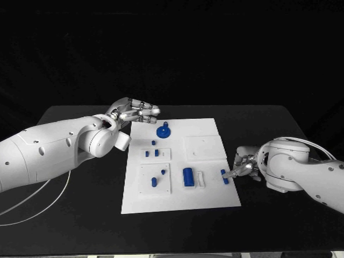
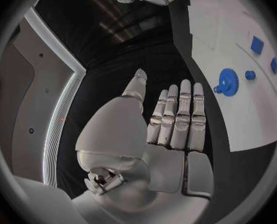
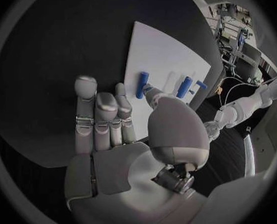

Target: Assemble the parts on the task board

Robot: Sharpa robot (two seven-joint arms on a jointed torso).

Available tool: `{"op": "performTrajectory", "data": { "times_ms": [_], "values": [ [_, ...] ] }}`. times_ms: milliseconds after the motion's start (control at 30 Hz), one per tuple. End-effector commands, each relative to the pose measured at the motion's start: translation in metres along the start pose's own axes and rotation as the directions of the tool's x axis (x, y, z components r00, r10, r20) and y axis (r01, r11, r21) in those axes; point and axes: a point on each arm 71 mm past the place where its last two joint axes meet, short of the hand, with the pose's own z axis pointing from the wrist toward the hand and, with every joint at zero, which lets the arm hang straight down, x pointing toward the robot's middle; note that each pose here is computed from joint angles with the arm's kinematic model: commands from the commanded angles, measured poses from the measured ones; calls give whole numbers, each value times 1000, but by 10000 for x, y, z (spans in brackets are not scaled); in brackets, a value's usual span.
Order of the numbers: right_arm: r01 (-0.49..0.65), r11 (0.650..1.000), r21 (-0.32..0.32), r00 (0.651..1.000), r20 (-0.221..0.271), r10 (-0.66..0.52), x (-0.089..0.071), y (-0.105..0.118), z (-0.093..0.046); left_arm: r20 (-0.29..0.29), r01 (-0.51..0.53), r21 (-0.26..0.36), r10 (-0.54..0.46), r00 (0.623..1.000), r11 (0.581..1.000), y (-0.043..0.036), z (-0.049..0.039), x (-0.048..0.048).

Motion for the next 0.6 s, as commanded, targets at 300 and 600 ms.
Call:
{"op": "performTrajectory", "data": {
  "times_ms": [300, 600],
  "values": [
    [14, 999, 51, 998, 55, -17, -61, -31, -64, -14, 3, 1, -3, 1000, 1000, -6, -2, 13],
    [8, 999, 38, 997, 77, -11, -152, -8, -138, -16, 3, -2, -3, 1000, 1000, -4, -1, 15]
  ]
}}
